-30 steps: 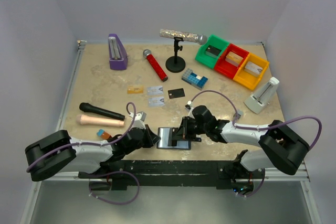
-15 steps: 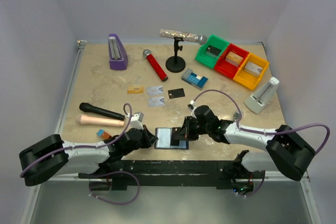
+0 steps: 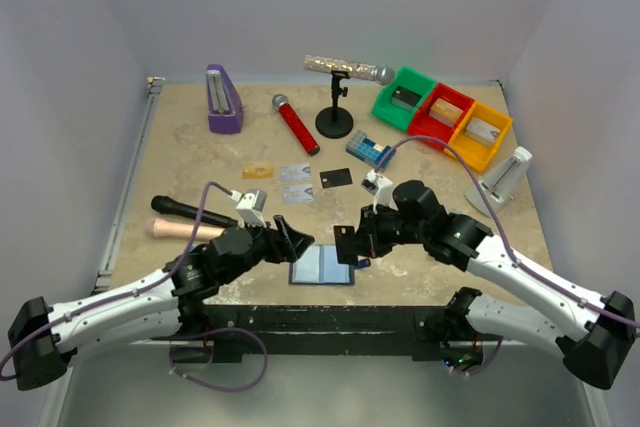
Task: Take the credit cards out of the card holder
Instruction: Remove the credit card from the card holder.
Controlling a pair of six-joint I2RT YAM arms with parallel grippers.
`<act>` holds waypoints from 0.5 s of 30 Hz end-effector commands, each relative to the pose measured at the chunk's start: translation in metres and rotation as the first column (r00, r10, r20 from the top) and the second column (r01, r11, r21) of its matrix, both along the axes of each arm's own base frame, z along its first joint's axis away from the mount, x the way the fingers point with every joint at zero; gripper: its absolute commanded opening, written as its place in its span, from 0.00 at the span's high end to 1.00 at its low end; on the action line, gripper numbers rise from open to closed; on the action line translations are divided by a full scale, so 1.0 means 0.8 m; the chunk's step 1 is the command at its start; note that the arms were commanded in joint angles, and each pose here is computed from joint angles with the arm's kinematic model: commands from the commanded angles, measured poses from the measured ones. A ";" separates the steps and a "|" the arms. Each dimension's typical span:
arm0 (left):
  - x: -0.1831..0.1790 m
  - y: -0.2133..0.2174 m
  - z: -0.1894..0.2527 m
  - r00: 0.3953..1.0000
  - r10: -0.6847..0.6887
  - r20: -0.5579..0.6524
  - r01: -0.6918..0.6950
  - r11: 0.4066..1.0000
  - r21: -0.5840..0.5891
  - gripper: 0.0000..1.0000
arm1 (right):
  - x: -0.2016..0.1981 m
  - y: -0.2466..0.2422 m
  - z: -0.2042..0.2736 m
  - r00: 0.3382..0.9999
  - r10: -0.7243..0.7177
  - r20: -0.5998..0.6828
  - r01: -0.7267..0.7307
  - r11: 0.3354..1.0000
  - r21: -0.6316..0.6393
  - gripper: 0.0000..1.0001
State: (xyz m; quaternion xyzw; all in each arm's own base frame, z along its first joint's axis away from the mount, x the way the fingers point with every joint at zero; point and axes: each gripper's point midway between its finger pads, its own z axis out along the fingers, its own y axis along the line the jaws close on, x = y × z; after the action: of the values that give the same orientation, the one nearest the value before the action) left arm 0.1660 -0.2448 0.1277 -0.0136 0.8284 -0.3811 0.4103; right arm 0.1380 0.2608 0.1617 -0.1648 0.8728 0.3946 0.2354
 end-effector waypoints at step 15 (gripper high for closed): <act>-0.142 -0.044 0.193 0.589 -0.645 0.487 0.762 0.645 -0.067 0.31 | -0.156 -0.016 0.085 0.753 0.655 0.066 -0.658 0.750 0.070 1.00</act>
State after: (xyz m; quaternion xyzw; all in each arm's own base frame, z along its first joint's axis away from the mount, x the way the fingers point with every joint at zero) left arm 0.0869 -0.2685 0.2571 0.2440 0.6596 -0.5720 0.4221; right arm 0.0270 0.2468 0.2087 -0.4133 0.7725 0.4686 0.1131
